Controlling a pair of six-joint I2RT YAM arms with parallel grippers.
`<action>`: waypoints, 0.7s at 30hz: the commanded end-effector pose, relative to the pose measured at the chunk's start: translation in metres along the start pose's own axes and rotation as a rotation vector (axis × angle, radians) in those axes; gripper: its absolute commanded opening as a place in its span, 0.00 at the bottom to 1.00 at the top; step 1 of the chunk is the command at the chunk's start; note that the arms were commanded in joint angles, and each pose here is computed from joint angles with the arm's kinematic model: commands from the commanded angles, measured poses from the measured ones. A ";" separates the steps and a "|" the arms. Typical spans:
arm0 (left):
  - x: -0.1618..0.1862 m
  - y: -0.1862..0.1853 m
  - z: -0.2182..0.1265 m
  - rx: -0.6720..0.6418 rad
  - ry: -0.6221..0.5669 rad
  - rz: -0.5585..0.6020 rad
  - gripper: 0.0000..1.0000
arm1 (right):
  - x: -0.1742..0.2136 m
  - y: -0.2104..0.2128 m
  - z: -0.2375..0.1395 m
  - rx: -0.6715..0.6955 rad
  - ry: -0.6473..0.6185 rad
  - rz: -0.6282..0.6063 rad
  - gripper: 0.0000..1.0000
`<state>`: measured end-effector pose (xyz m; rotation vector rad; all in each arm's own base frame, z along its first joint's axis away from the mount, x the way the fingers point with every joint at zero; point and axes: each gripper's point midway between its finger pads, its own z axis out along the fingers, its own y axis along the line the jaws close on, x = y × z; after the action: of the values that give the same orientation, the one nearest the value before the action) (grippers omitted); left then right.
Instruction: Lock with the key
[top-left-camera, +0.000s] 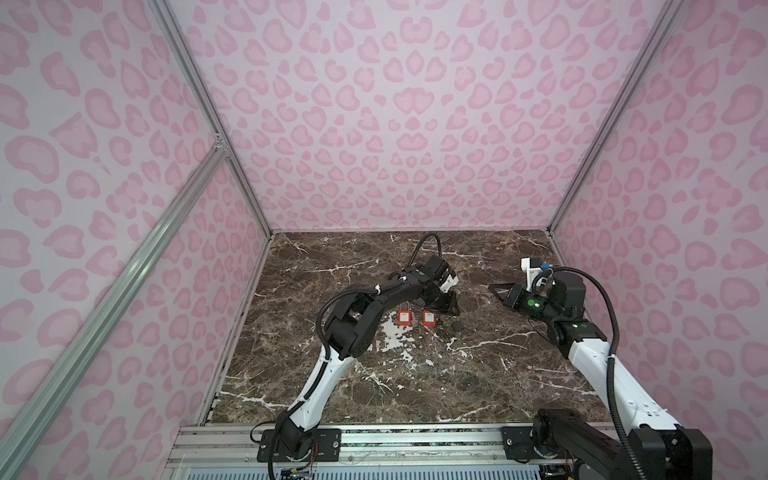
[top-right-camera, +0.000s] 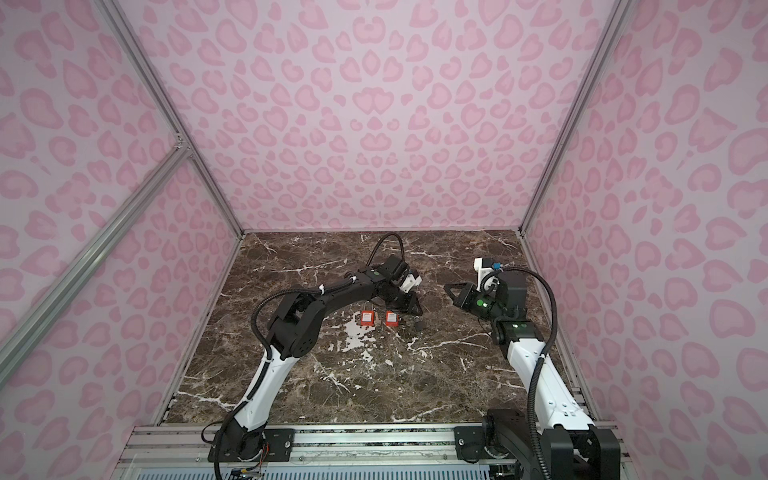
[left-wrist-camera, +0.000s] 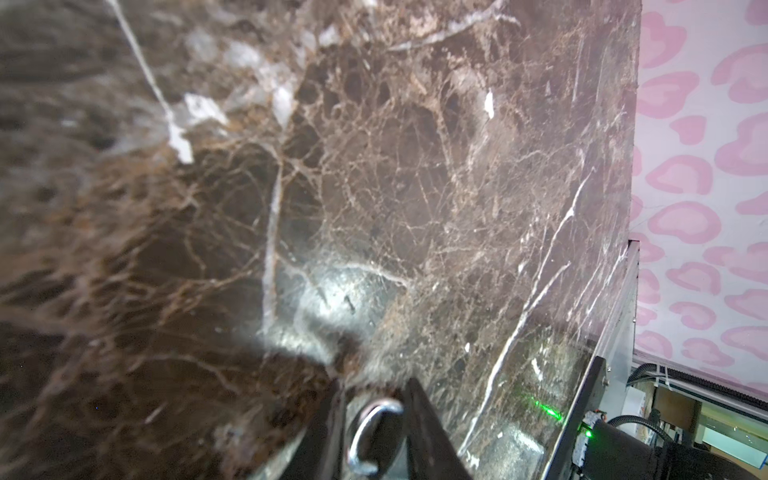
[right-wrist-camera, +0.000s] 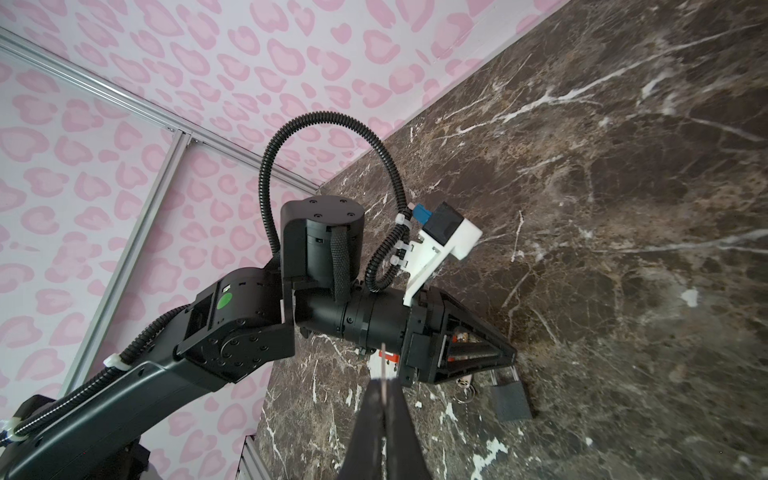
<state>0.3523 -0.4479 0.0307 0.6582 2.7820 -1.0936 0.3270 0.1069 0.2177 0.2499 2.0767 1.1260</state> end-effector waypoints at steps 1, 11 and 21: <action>-0.003 -0.006 0.002 0.029 0.002 -0.003 0.28 | 0.001 0.000 -0.001 -0.007 0.002 -0.001 0.00; -0.008 -0.006 -0.047 -0.182 -0.097 0.075 0.42 | -0.008 -0.008 -0.005 0.009 -0.037 0.021 0.00; 0.017 -0.015 -0.044 -0.433 -0.064 0.324 0.57 | -0.018 -0.020 -0.018 0.045 -0.078 0.035 0.00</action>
<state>0.3335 -0.4345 0.0675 0.8572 2.6486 -0.6058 0.3317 0.0753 0.2166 0.3606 2.0412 1.0760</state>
